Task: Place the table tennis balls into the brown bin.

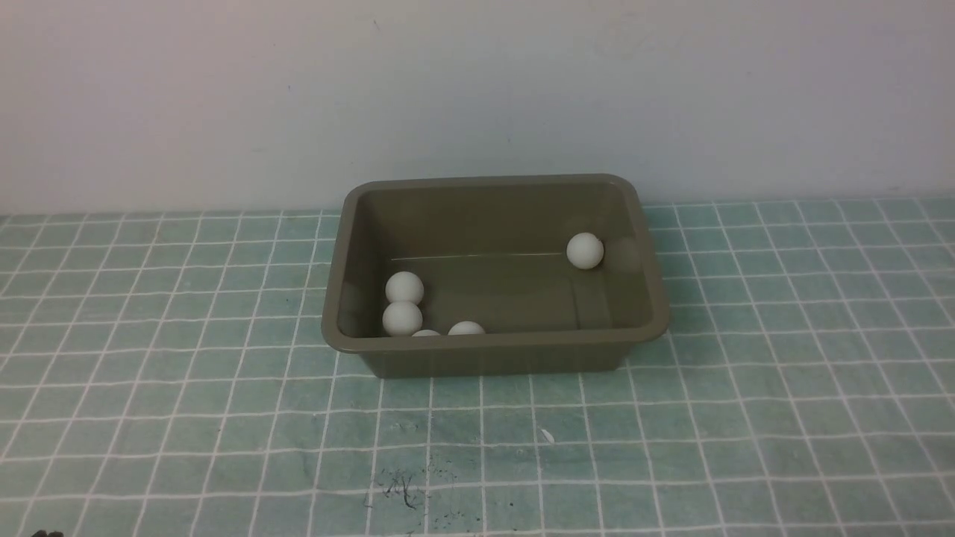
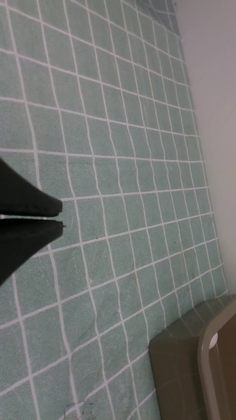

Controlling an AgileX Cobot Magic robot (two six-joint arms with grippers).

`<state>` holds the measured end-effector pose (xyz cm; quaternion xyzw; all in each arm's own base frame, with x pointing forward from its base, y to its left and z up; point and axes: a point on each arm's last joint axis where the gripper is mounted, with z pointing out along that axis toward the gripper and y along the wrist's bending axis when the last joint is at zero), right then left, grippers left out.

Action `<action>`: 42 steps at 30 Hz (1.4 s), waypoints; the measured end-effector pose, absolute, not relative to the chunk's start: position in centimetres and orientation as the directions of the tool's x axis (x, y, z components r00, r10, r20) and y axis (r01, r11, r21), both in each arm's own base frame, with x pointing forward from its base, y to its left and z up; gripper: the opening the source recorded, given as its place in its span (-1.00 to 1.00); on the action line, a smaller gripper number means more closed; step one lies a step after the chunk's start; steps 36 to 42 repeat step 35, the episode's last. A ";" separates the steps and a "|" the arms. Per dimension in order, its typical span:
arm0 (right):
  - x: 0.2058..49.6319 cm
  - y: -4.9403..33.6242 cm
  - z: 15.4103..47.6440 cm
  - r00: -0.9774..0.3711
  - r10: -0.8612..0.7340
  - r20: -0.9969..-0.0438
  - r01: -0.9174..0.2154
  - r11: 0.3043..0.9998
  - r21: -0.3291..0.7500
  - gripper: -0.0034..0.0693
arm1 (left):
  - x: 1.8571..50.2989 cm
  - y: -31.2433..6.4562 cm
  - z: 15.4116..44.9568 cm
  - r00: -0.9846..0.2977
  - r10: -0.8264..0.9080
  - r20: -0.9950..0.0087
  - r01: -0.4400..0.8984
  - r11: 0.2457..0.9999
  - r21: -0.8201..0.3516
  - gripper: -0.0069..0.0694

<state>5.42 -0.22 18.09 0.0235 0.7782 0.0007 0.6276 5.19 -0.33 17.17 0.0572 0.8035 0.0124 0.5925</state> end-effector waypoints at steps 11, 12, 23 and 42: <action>5.4 -0.2 18.1 -0.211 0.037 -0.977 0.036 0.999 0.031 -0.94 | 5.2 -0.3 17.2 -0.291 0.107 -0.951 0.077 0.993 0.088 -0.83; 5.4 -0.2 18.1 -0.211 0.037 -0.977 0.036 0.999 0.031 -0.94 | 5.2 -0.3 17.2 -0.291 0.107 -0.951 0.077 0.993 0.088 -0.83; 5.4 -0.2 18.1 -0.211 0.050 -0.976 0.038 0.998 0.042 -0.94 | 5.2 -0.3 17.2 -0.291 0.107 -0.951 0.077 0.993 0.088 -0.83; 5.4 -0.2 18.1 -0.211 0.052 -0.976 0.039 0.998 0.045 -0.94 | 5.2 -0.3 17.2 -0.291 0.107 -0.951 0.077 0.993 0.088 -0.83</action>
